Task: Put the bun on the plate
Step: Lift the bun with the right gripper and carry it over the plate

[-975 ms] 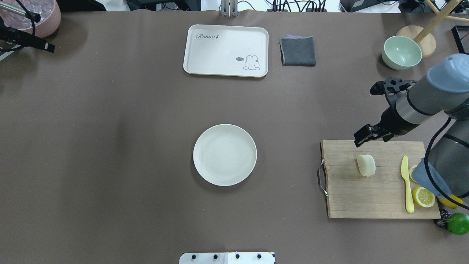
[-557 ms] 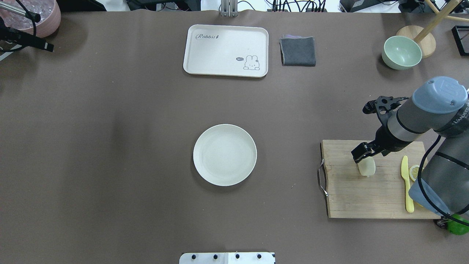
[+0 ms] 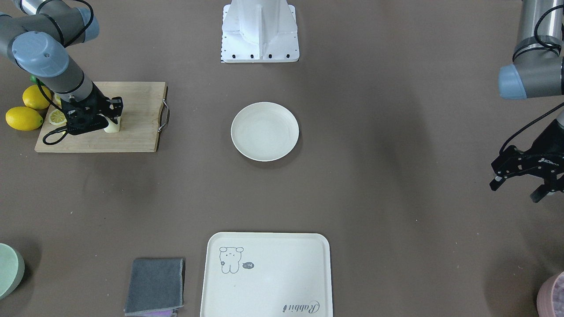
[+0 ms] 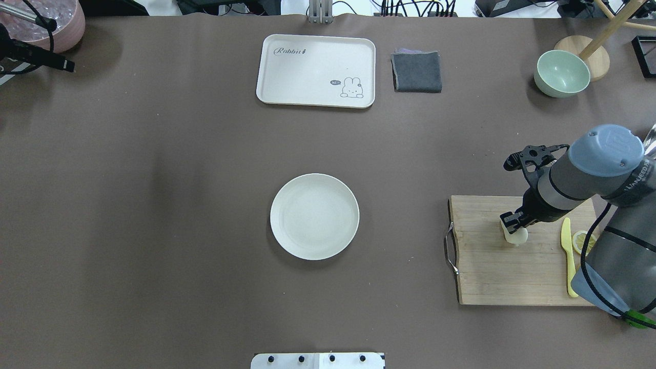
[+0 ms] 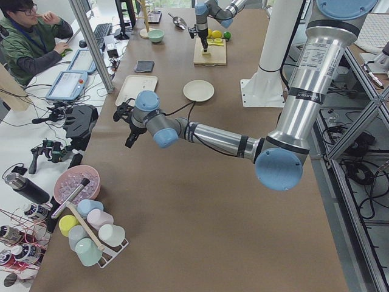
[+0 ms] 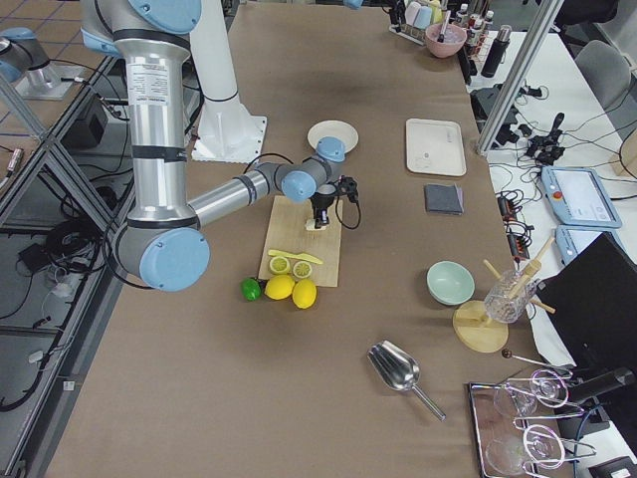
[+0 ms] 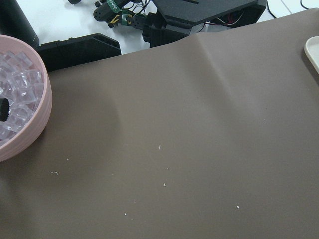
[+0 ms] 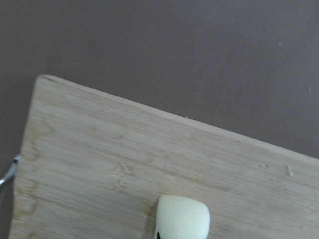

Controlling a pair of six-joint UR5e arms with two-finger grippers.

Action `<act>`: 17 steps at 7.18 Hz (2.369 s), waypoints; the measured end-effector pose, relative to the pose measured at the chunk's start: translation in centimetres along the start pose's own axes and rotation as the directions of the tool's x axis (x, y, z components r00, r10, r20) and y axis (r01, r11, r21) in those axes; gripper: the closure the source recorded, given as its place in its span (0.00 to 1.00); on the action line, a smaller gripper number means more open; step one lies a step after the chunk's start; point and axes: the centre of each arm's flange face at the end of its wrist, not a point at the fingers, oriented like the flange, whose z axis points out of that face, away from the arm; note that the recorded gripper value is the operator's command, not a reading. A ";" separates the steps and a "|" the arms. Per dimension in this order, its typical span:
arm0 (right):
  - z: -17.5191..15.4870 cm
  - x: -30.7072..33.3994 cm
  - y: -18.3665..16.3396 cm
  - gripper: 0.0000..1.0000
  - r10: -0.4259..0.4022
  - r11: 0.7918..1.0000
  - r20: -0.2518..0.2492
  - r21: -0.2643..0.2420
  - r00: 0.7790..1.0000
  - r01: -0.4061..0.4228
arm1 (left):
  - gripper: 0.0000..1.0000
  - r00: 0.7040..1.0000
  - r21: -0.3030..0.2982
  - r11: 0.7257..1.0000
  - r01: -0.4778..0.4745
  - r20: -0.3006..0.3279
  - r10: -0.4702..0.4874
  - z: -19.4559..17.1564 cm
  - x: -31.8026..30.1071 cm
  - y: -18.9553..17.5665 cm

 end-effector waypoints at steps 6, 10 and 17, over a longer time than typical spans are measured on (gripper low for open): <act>-13.0 -14.1 -9.4 1.00 -0.181 0.940 0.137 0.314 0.974 0.131 | 0.03 1.000 -0.016 1.000 0.013 -0.009 -0.013 0.4 -0.2 0.3; -10.9 -26.9 -10.2 1.00 -0.351 0.870 0.177 0.425 0.920 0.250 | 0.03 0.999 -0.055 0.998 0.043 0.012 -0.042 2.5 -2.2 1.0; -0.8 -34.4 -7.8 0.00 -0.388 0.858 0.214 0.440 0.896 0.266 | 0.03 0.997 -0.081 0.995 0.065 0.036 -0.063 3.8 -4.0 2.2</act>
